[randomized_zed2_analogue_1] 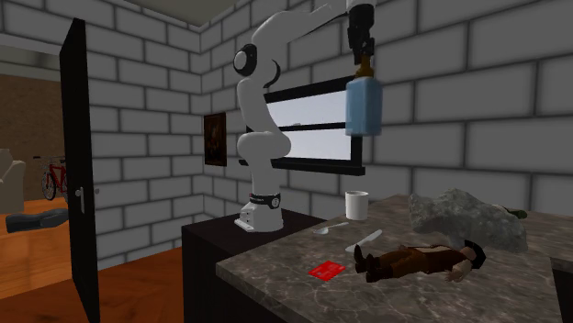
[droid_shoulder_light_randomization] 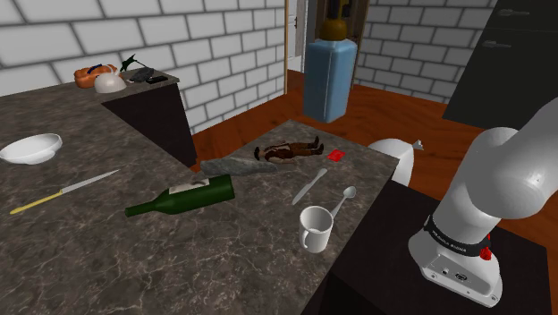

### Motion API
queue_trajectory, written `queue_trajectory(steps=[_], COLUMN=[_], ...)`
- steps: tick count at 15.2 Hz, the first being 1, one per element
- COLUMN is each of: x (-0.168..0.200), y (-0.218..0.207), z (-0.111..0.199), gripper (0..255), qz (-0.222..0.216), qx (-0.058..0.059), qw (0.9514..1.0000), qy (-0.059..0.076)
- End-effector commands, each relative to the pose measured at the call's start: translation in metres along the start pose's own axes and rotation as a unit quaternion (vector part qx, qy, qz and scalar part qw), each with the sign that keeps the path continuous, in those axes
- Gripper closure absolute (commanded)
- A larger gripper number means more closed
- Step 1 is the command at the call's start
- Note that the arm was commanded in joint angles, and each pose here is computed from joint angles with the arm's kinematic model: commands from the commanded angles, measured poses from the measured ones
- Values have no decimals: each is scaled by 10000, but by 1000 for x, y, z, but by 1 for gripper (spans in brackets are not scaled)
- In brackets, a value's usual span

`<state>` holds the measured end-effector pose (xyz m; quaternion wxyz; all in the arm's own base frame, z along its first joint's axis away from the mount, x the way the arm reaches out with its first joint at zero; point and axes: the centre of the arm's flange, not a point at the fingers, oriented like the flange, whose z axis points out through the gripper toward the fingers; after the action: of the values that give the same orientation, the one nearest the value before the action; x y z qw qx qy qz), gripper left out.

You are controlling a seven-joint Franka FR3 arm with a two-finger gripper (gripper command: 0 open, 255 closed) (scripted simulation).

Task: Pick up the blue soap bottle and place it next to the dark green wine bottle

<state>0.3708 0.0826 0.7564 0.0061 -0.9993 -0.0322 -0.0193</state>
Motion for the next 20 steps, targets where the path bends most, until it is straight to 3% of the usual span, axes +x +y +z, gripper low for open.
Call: queue_trajectory(steps=[1, 20], x=[5, 30], y=[-26, -276], z=[0, 3], gripper=[255, 255], qz=[8, 8], qx=[2, 2], qw=[10000, 10000], qy=[3, 3])
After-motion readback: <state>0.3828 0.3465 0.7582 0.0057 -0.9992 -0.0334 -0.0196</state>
